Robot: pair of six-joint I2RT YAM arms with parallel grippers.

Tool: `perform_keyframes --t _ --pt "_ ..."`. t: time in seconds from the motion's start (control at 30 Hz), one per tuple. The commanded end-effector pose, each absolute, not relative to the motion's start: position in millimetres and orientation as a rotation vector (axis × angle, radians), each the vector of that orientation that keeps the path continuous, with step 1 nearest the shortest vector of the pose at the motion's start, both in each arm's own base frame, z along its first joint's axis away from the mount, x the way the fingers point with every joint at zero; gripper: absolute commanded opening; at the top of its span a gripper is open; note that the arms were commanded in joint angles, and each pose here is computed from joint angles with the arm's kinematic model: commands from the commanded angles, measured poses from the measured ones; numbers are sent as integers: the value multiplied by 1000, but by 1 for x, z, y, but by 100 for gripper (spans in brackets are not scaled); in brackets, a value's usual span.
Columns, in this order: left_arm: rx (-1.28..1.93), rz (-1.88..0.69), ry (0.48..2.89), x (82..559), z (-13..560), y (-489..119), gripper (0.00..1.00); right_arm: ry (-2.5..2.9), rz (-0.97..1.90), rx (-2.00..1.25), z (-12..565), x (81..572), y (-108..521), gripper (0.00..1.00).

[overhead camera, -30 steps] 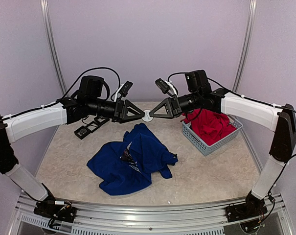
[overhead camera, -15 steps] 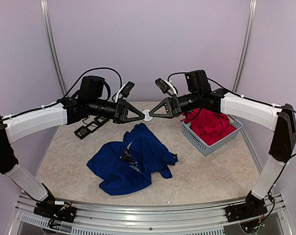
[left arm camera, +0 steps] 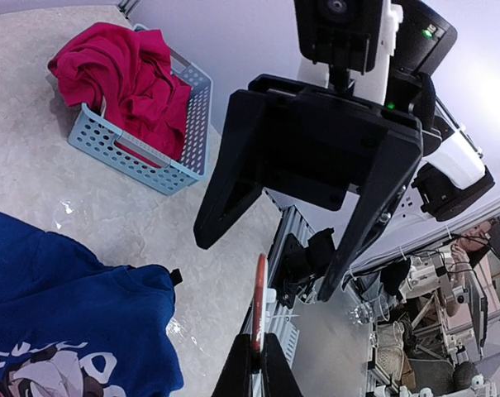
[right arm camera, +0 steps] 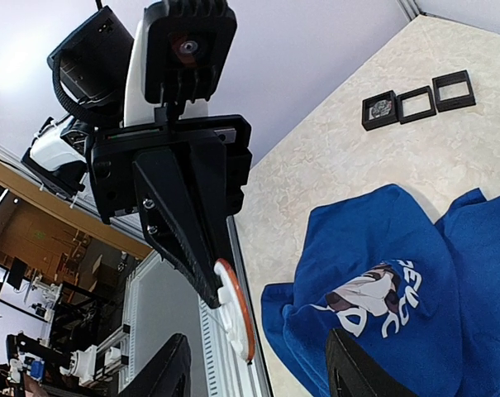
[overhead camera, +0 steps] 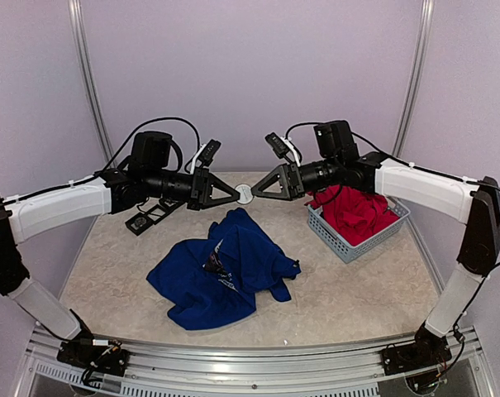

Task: Remove the brooch from the garment

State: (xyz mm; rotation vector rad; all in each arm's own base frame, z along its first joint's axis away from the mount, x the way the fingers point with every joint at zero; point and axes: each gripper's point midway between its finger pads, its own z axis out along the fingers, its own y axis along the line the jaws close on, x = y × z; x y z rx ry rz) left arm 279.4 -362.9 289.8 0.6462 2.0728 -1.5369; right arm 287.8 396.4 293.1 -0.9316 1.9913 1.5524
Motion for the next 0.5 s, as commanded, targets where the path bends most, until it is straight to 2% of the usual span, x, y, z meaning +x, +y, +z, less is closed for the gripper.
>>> perform_keyframes --t 0.0,0.23,0.47 --pt "587 -1535 2049 283 298 -352 0 1936 1471 -947 301 280 395 60" --pt "594 -1559 2030 282 303 -353 0 1940 1459 -965 292 274 404 61" --pt "611 -1572 2033 279 302 -354 0 1926 1464 -964 296 274 412 52"
